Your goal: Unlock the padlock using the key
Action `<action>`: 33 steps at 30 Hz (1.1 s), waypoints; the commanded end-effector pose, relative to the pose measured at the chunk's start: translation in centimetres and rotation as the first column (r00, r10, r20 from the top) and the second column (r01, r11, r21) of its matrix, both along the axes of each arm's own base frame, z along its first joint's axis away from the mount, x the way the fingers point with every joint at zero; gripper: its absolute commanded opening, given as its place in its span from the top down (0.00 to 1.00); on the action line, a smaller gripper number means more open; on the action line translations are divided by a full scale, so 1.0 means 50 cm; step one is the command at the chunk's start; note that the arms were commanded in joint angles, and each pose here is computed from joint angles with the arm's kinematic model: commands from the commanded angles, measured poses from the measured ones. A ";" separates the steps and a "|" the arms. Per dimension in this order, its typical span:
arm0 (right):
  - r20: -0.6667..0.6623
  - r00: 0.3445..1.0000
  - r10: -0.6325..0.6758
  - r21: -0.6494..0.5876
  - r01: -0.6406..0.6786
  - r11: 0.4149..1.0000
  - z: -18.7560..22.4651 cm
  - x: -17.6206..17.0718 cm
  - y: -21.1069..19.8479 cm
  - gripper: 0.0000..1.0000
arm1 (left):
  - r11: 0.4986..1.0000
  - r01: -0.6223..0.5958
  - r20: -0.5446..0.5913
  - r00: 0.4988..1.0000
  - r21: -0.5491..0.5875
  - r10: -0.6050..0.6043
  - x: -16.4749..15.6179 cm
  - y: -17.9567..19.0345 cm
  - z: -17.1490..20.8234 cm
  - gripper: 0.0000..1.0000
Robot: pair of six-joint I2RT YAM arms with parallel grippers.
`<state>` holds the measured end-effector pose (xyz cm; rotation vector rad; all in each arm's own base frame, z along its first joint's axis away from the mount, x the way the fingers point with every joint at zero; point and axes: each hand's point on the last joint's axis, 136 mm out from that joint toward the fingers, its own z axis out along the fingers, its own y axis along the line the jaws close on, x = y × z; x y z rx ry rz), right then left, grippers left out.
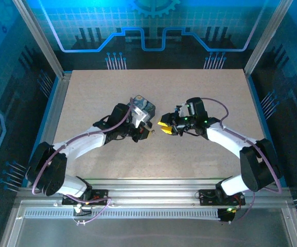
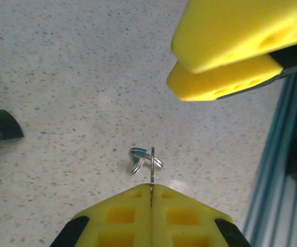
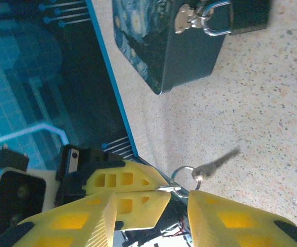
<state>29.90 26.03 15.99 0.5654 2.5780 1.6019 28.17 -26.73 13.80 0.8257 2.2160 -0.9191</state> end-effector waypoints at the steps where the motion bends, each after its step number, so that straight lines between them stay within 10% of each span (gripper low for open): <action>1: -0.084 0.995 -0.055 -0.001 0.055 0.998 0.002 0.002 0.006 0.59 | 0.998 0.054 0.256 0.965 0.023 -0.058 0.016 -0.006 0.047 1.00; 33: -0.057 0.998 0.040 0.077 -0.036 0.996 0.013 -0.003 0.095 0.79 | 0.994 0.085 0.337 0.936 0.073 -0.105 0.015 -0.005 0.057 1.00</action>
